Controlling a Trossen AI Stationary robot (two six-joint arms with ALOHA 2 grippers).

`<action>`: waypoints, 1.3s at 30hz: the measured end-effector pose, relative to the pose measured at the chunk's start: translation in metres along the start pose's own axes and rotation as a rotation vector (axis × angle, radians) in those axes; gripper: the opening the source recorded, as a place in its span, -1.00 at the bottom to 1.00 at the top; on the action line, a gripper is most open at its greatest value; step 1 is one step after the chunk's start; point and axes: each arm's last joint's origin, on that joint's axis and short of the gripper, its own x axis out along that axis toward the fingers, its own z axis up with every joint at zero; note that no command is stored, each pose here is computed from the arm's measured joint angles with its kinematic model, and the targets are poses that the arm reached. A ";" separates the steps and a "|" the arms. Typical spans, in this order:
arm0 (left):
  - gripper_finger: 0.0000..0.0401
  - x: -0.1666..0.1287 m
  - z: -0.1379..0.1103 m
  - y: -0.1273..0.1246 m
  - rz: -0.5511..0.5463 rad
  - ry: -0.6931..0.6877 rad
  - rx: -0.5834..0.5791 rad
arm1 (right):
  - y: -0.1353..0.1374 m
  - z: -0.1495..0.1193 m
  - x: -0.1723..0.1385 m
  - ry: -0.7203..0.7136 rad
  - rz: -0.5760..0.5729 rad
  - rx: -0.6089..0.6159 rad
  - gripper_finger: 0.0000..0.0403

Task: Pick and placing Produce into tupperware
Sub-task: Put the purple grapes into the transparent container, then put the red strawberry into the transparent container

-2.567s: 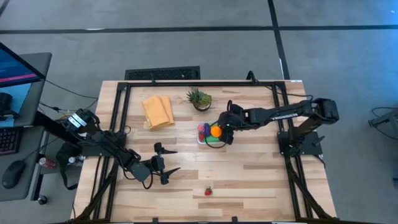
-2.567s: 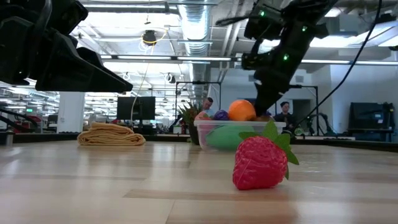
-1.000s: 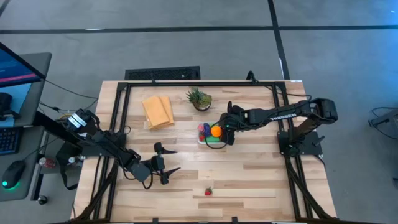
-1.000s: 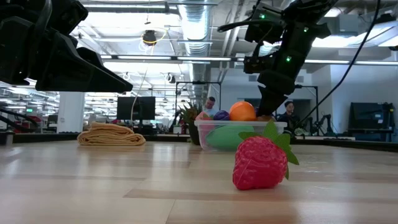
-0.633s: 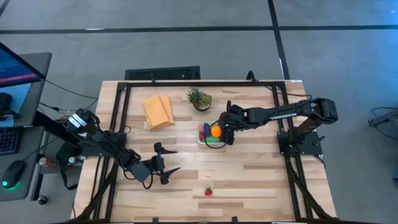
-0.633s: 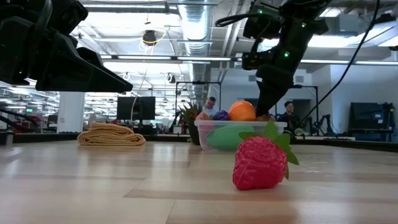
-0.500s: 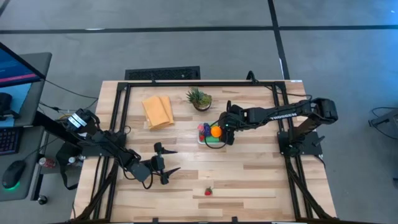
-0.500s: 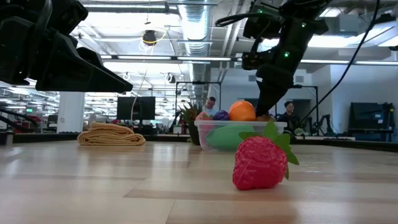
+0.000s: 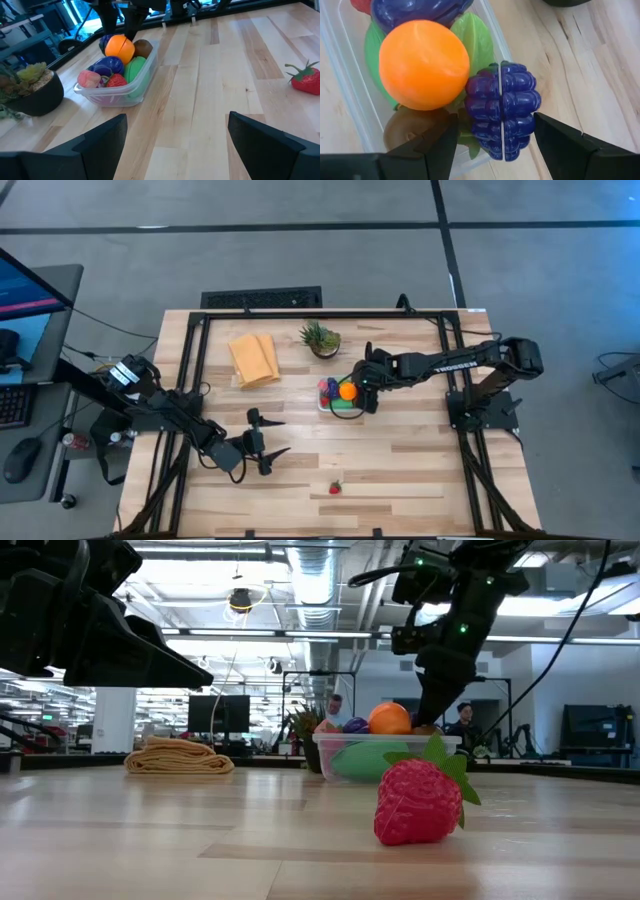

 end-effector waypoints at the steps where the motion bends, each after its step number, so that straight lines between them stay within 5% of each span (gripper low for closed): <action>1: 0.68 0.000 0.000 0.000 0.000 0.000 0.000 | 0.000 0.000 0.000 0.004 -0.001 0.001 0.25; 39: 0.68 0.000 0.000 0.000 0.001 0.000 0.000 | 0.011 0.022 -0.033 0.014 0.046 -0.048 0.25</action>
